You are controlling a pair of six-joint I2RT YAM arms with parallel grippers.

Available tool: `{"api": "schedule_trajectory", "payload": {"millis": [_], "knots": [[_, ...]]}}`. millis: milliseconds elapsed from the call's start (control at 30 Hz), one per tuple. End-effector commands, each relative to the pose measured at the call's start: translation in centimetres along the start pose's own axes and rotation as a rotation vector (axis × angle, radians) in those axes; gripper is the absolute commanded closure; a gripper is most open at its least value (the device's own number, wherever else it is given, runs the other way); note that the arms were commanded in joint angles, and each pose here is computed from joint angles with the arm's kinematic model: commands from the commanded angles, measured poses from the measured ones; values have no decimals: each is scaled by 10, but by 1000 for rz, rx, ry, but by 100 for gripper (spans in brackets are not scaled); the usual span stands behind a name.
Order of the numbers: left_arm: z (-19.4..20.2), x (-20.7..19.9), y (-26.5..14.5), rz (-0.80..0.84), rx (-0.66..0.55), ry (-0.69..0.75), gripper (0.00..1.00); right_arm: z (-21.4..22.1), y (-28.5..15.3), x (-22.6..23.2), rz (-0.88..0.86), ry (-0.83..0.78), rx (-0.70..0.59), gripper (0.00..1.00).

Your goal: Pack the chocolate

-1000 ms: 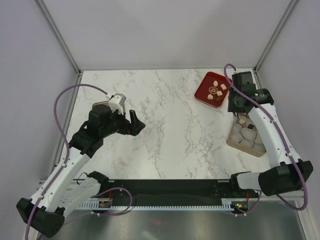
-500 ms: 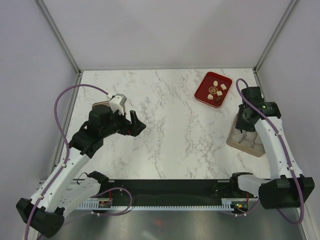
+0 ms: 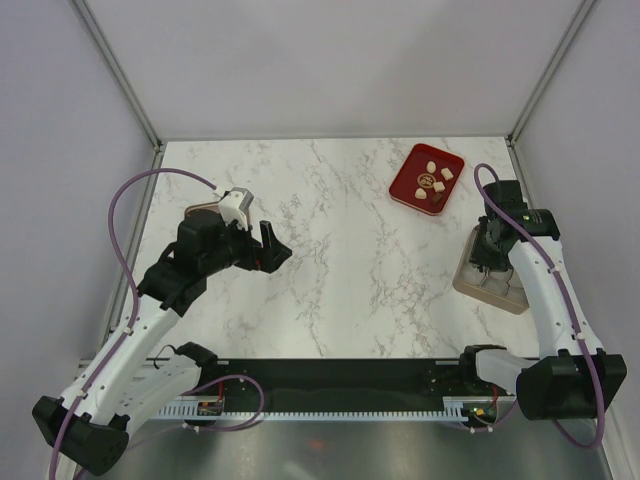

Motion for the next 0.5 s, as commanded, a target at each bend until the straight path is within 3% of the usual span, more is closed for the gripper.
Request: {"api": "schedule_trajectory", "payload": {"millis": [0, 467], "knots": [[-10, -7, -3, 33, -40, 20, 1, -7, -4, 2, -24, 28, -43, 63], [-10, -6, -2, 29, -36, 19, 1, -11, -3, 4, -28, 28, -61, 56]]}}
Point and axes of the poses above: each gripper's point midway between its finger pads, its own y axis out along the fingers, its own x axis along the line the jaws close on, z = x × y, the point moved 2 cm from there along -y, back along the fingers, and after that the axes turned 6 degrees about y, right-handed, at the moved point
